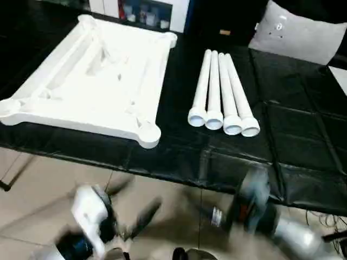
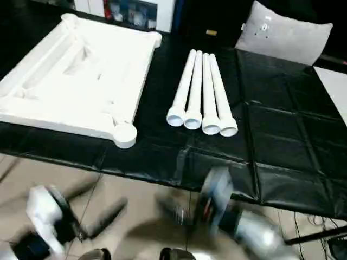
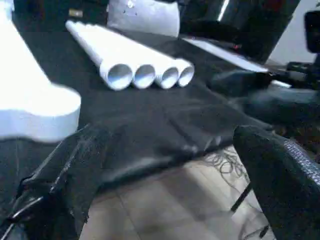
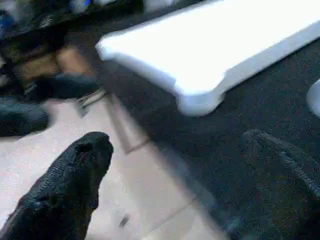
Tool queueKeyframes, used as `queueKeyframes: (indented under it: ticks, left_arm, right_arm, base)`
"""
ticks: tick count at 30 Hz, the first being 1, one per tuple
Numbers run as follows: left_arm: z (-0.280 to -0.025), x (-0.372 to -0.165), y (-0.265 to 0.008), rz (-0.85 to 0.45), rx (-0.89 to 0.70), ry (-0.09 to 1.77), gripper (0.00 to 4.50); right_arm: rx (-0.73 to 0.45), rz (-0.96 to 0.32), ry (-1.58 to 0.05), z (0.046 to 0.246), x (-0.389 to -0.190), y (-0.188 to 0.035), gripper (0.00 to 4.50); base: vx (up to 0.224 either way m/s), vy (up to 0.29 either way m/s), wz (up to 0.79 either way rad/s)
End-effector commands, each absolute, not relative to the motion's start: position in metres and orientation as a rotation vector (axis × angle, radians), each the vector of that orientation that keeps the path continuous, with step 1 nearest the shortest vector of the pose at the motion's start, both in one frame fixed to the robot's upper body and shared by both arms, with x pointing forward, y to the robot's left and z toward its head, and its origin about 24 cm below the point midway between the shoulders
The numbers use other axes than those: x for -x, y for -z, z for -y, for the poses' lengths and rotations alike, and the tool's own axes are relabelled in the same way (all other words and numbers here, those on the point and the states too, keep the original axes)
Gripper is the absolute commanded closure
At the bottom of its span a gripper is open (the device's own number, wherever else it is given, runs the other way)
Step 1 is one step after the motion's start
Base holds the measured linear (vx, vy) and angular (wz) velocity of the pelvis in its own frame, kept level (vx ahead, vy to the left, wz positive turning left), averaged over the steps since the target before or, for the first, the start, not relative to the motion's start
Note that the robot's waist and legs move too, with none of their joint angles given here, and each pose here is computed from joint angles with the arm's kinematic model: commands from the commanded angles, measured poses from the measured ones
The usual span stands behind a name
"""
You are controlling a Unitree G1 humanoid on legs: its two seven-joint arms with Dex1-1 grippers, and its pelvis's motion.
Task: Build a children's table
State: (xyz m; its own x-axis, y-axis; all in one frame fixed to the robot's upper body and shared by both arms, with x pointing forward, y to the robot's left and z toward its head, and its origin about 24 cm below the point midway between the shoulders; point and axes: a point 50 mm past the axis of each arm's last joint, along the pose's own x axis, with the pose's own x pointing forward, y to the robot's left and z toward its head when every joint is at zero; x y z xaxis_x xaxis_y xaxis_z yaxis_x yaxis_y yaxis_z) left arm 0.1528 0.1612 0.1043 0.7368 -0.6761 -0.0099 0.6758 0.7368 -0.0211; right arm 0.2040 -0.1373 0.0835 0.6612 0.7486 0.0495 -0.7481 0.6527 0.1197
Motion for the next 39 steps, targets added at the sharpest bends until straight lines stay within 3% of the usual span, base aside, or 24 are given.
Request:
queueKeyframes:
  ticks: [1,3,4,5,6,7,8,13,18,23,26,30,39]
  left_arm:
    - [-0.162,-0.160,-0.131,0.064,0.011,0.723,0.05]
    - [-0.162,-0.167,-0.139,0.087,0.011,0.707,0.05]
    - [-0.169,-0.193,-0.152,0.116,-0.035,0.593,0.05]
    - [-0.170,-0.196,-0.153,0.113,-0.041,0.574,0.05]
    - [-0.175,-0.216,-0.159,0.130,-0.055,0.464,0.05]
    - [-0.175,-0.216,-0.159,0.130,-0.055,0.464,0.05]
    - [-0.180,-0.235,-0.158,0.125,-0.025,0.353,0.05]
    - [-0.183,-0.258,-0.148,0.064,-0.039,0.212,0.05]
    - [-0.173,-0.258,-0.131,-0.035,-0.014,0.212,0.05]
    - [-0.160,-0.242,-0.116,-0.081,-0.014,0.251,0.05]
    - [-0.156,-0.240,-0.116,-0.086,-0.050,0.268,0.05]
    - [-0.157,-0.241,-0.117,-0.082,-0.040,0.263,0.05]
    - [-0.156,-0.239,-0.119,-0.076,-0.025,0.256,0.05]
  right_arm:
    - [-0.052,0.072,-0.674,0.149,-0.215,-0.105,0.00]
    - [-0.008,0.106,-0.602,0.151,-0.220,-0.111,0.00]
    - [0.043,0.059,-0.504,0.152,-0.227,-0.115,0.00]
    - [0.042,0.050,-0.498,0.152,-0.228,-0.115,0.00]
    - [0.013,0.003,-0.458,0.152,-0.233,-0.115,0.00]
    - [0.013,0.003,-0.458,0.152,-0.233,-0.115,0.00]
    - [-0.030,-0.029,-0.422,0.150,-0.238,-0.112,0.00]
    - [-0.035,-0.047,-0.313,0.146,-0.245,-0.108,0.00]
    - [0.025,-0.075,-0.255,0.143,-0.248,-0.107,0.00]
    - [-0.025,-0.080,-0.318,0.134,-0.248,-0.108,0.00]
    - [-0.003,-0.131,-0.262,0.132,-0.247,-0.099,0.00]
    - [-0.112,-0.192,-0.248,0.129,-0.244,-0.093,0.00]
    - [-0.058,-0.168,-0.317,0.118,-0.242,-0.093,0.00]
  base:
    - [0.000,0.000,0.00]
    - [0.000,0.000,0.00]
    - [0.000,0.000,0.00]
    - [0.000,0.000,0.00]
    - [0.000,0.000,0.00]
    - [0.000,0.000,0.00]
    - [0.000,0.000,0.00]
    - [-0.003,0.015,-0.02]
    - [0.003,0.187,-0.05]
    - [-0.036,0.218,0.02]
    - [-0.093,0.110,-0.06]
    - [-0.100,0.039,-0.03]
    - [-0.056,-0.035,0.05]
